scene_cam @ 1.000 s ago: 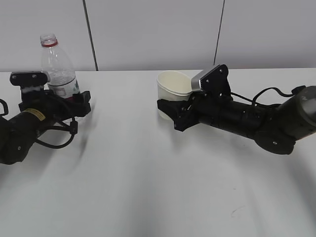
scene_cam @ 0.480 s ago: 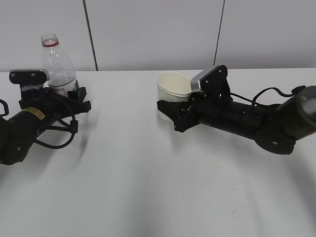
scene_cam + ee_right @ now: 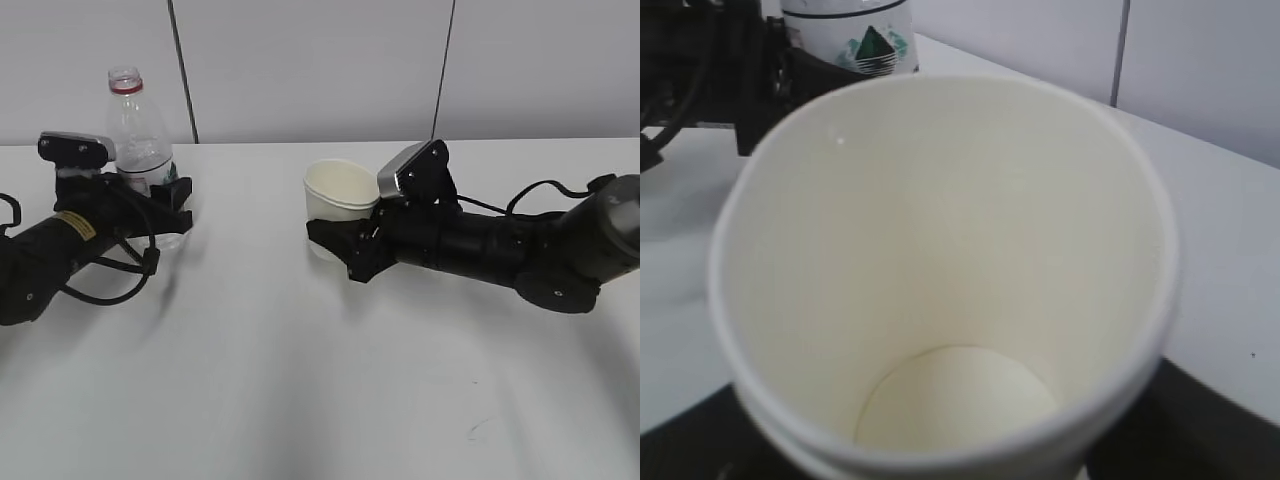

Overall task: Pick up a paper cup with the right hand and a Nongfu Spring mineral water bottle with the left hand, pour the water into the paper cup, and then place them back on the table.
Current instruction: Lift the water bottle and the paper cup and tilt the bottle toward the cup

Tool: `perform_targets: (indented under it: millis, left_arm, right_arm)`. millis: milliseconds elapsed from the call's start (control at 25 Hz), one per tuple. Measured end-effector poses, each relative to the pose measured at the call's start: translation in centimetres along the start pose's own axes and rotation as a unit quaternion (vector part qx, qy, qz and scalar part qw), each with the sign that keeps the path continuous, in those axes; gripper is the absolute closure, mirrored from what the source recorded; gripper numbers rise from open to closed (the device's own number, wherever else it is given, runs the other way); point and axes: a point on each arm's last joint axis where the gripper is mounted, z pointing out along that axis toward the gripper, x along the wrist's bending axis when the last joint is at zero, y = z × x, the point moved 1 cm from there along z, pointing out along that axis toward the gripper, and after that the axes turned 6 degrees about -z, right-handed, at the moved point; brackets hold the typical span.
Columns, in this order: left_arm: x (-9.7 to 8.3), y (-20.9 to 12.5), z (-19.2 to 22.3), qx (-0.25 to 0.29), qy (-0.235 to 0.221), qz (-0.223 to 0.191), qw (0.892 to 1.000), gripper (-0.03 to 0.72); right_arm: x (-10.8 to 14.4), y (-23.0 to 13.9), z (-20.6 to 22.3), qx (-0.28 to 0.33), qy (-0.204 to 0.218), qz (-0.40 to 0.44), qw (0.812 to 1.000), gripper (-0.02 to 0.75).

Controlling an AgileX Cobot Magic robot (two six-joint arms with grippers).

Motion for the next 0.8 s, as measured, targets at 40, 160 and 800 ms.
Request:
perform_targets:
  millis: [40,160,800]
  left_arm:
    - [0.1,0.2,0.3,0.0,-0.01,0.01,1.0,0.285]
    - [0.8,1.2,1.1,-0.002,-0.038,0.046,0.998,0.287]
    - [-0.3,5.4,4.1,-0.038,-0.142,0.186,0.972,0.288]
  right_arm:
    - [0.1,0.0,0.0,0.0,0.003,-0.001,1.0,0.269]
    - [0.8,0.1,0.4,0.0,0.014,-0.002,1.0,0.269]
    - [2.1,1.7,4.4,-0.011,0.054,-0.029,0.998,0.269]
